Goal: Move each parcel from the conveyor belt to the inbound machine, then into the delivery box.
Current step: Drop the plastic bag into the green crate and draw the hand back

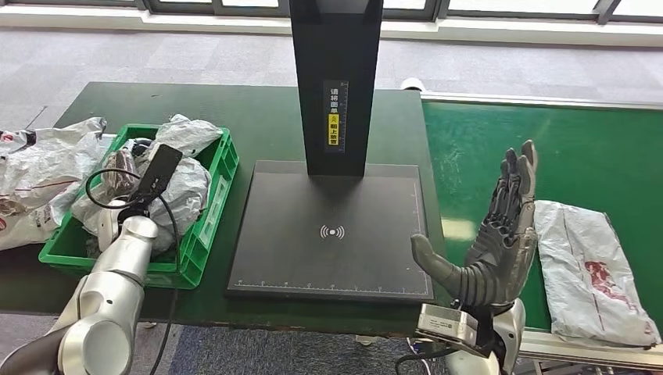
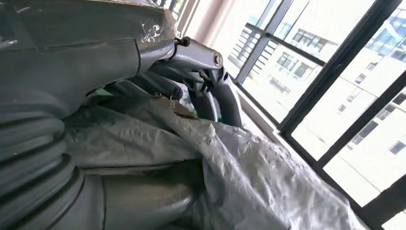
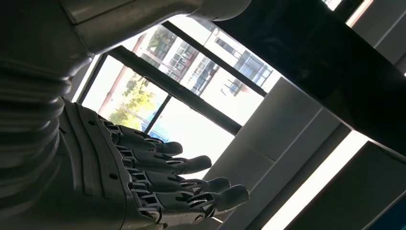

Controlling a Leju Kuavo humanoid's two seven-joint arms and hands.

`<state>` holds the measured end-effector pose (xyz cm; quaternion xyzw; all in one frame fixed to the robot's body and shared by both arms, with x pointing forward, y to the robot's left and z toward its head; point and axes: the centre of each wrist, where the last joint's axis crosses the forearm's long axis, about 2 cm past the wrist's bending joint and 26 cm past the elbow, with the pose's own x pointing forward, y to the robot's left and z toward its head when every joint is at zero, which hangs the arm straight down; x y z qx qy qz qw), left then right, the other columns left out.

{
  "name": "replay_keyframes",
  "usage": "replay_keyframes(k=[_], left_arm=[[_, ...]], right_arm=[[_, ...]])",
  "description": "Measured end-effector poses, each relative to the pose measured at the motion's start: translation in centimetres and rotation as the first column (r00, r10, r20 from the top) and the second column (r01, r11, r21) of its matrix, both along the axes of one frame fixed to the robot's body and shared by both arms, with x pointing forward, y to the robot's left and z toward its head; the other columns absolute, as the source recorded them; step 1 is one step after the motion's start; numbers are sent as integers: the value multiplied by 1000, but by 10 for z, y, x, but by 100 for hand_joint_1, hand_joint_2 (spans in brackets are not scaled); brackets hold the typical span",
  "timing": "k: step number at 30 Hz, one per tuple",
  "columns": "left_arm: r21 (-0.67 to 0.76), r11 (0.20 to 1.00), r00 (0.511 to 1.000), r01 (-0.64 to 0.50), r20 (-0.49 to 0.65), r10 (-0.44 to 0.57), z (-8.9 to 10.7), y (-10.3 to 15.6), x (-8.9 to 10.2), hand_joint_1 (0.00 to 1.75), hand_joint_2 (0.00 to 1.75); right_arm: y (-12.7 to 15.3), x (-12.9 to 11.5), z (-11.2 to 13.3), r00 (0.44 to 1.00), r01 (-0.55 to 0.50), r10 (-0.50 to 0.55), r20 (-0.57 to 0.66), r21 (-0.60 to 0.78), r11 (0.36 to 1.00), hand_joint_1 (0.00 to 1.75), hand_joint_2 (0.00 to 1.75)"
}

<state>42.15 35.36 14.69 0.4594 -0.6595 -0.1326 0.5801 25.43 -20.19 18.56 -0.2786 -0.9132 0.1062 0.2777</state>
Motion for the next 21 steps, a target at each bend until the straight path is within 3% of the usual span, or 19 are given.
replay_keyframes(k=[2, 15, 21], left_arm=[[-19, 1000, 1000, 16, -7, -16, -7, -7, -2, 0, 0], [-252, 964, 989, 82, 140, -48, -18, -28, -16, 0, 0], [-405, 912, 969, 59, 242, 44, -35, -34, -54, 0, 0]], right_arm=[[0, 0, 0, 1000, -1, 1, -3, -4, 1000, 0, 175], [-2, -3, -4, 999, 7, -8, -34, -31, 999, 0, 175], [0, -8, -9, 990, 11, -23, -136, -90, 996, 0, 175]])
